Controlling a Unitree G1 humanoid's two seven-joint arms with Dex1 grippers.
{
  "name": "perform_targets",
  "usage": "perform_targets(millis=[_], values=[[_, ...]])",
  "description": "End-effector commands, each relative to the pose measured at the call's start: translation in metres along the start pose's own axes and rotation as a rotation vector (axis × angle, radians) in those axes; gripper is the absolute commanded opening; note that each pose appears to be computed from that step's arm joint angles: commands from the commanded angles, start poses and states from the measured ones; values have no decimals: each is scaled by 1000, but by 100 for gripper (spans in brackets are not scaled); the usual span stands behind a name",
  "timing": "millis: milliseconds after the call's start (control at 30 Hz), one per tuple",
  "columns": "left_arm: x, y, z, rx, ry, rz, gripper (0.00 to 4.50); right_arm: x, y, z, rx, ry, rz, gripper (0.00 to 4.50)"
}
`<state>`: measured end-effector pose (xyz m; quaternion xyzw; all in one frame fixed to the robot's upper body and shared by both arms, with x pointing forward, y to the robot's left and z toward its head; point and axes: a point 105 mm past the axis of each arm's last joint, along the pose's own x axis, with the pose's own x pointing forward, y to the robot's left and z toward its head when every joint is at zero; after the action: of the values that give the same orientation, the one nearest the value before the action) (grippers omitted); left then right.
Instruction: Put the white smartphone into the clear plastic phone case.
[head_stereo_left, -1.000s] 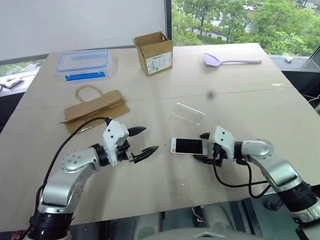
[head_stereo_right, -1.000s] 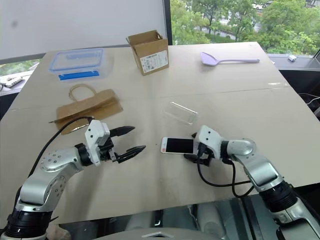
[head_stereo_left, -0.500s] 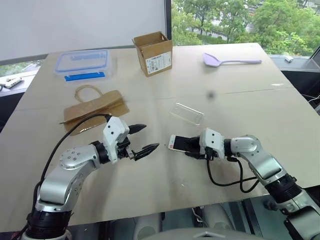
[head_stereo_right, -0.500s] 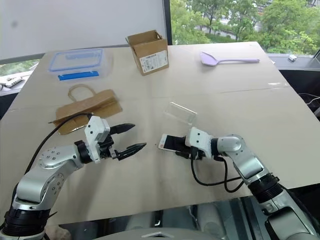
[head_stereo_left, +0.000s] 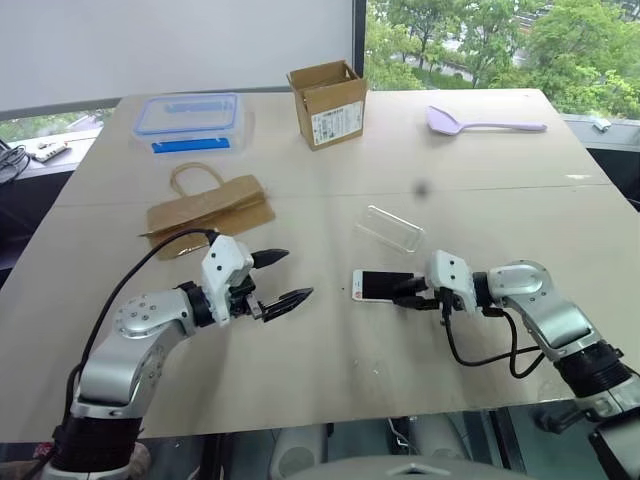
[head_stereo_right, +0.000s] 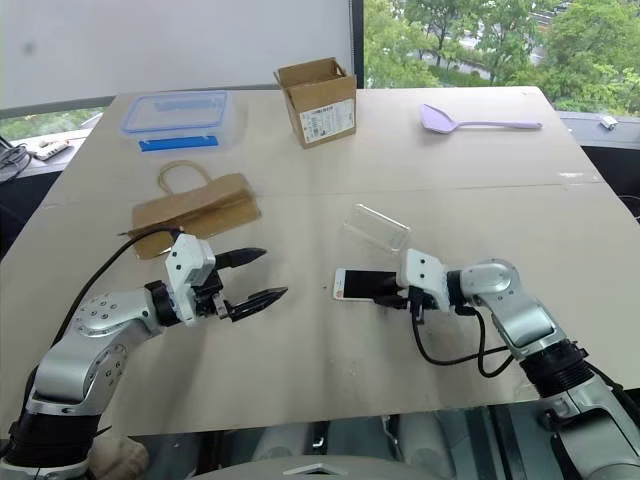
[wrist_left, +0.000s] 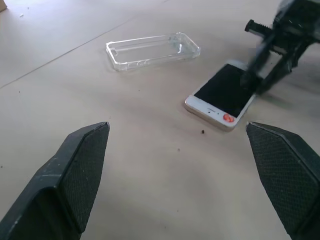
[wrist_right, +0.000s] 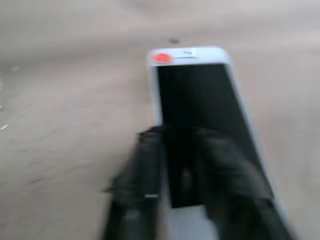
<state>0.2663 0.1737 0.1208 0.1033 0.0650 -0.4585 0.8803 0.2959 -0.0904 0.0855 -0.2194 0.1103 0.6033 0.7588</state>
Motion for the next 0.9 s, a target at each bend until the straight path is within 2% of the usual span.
perform_targets(millis=[33,100,133,267,467,567,633,900], values=[[-4,3,2,38,-20,-1,450,0,-8,13,-19,-14,-31,312],[-5,4,0,40,-20,-2,450,1,-10,11,-22,5,-32,422],[-6,6,-1,40,-20,0,450,2,-14,10,-29,14,-47,446],[-11,8,-9,39,-15,7,450,5,-16,-9,-49,113,-21,446],[-14,6,-16,39,-16,20,450,10,-8,-23,-71,156,73,446],[-16,6,-19,39,-17,28,450,8,-6,-29,-65,173,104,364],[-16,4,-21,38,-18,31,450,6,-5,-33,-59,182,121,282],[-18,2,-25,34,-21,38,450,-7,-2,-34,-63,162,146,274]])
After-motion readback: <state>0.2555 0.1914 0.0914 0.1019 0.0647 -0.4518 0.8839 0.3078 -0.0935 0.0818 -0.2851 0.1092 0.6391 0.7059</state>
